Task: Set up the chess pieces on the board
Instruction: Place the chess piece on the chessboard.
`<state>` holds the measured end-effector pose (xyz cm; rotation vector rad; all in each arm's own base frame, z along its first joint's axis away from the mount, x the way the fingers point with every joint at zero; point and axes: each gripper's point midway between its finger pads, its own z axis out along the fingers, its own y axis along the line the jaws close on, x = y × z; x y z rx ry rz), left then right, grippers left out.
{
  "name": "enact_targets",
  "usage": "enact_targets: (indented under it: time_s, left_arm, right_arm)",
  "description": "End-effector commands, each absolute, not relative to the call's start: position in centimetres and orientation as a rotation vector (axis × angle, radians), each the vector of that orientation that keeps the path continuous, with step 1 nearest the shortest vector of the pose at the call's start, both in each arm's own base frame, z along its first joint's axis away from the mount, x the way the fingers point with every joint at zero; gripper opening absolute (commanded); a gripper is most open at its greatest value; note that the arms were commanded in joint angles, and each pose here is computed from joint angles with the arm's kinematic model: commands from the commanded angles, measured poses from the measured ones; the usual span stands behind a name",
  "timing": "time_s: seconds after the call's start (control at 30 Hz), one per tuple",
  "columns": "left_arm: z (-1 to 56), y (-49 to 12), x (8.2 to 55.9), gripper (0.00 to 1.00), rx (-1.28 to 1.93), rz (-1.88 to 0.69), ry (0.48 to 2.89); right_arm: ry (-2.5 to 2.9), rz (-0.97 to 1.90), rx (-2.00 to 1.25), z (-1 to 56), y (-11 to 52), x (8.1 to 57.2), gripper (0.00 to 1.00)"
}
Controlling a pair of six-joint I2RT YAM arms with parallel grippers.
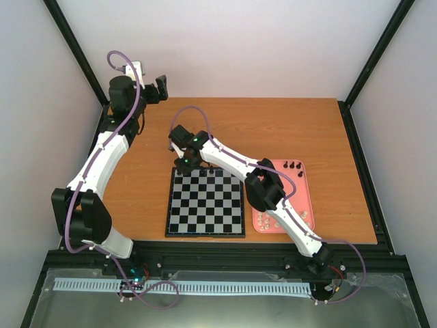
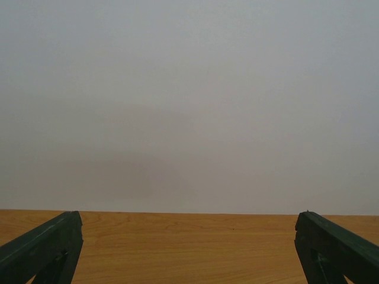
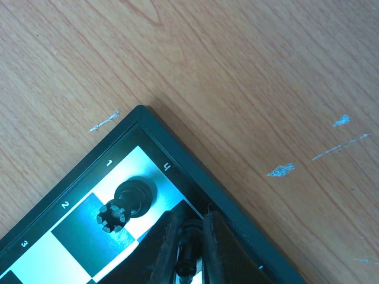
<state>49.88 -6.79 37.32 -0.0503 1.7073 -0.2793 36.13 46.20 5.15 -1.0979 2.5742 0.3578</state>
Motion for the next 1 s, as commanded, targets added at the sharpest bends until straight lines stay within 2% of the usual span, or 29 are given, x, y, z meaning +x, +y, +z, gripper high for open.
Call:
enact_targets:
  time_s: [0.0,0.97]
  left_arm:
    - [39.1,-6.9,50.2,1.00,-0.040,-0.283,1.666]
    - [39.2,-6.8,50.2,1.00,-0.043,-0.277,1.665]
  right_arm:
    - [2.571,0.368,-1.113,5.7,46.6,35.3,0.16]
    - [2.554,0.352,-1.107,7.0,46.2,35.0,0.15]
